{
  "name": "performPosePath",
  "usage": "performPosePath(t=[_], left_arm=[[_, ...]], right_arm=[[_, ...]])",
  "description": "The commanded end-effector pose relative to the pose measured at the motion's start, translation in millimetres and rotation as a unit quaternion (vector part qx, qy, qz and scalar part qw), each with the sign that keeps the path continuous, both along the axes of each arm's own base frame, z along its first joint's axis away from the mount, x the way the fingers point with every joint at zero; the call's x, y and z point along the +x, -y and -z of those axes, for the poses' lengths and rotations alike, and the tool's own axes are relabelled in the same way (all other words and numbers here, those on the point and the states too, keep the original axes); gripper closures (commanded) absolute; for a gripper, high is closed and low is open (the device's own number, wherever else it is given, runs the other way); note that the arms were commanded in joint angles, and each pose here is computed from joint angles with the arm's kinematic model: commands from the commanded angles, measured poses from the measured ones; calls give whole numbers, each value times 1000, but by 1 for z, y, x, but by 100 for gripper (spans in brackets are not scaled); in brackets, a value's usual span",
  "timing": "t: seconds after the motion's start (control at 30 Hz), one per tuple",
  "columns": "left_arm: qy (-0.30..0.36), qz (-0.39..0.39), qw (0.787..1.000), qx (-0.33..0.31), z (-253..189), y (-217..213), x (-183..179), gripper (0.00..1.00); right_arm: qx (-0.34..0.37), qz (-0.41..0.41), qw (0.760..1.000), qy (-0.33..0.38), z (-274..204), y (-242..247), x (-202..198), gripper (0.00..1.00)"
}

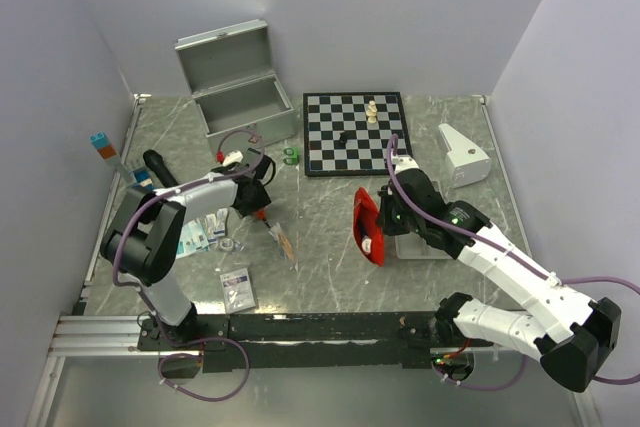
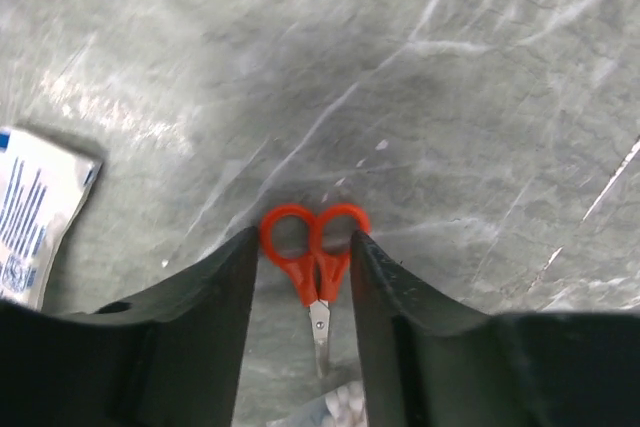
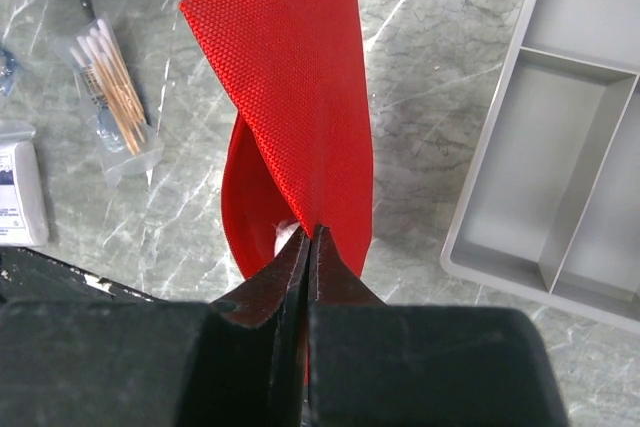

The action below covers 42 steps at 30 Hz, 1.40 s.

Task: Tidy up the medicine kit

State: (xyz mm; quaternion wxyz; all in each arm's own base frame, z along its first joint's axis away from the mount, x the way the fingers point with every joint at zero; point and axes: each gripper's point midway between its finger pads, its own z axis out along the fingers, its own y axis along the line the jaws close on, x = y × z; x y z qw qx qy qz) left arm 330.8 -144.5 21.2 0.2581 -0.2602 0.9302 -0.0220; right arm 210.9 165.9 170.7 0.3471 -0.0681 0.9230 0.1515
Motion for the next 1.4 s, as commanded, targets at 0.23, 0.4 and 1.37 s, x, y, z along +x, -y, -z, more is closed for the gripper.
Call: performPosePath(t=[0.23,0.4,1.37], left_arm=[[-33,109,993,23,22,16,14,69],[-18,112,993,37,12,16,27,81],[103,169,978,-61,-82,52,20,76]], right_arm=[[6,7,1000,22,-7,3,4,100],[3,9,1000,23,-9,5,5,100],[13,6,1000,17,-17,-5,10,100]])
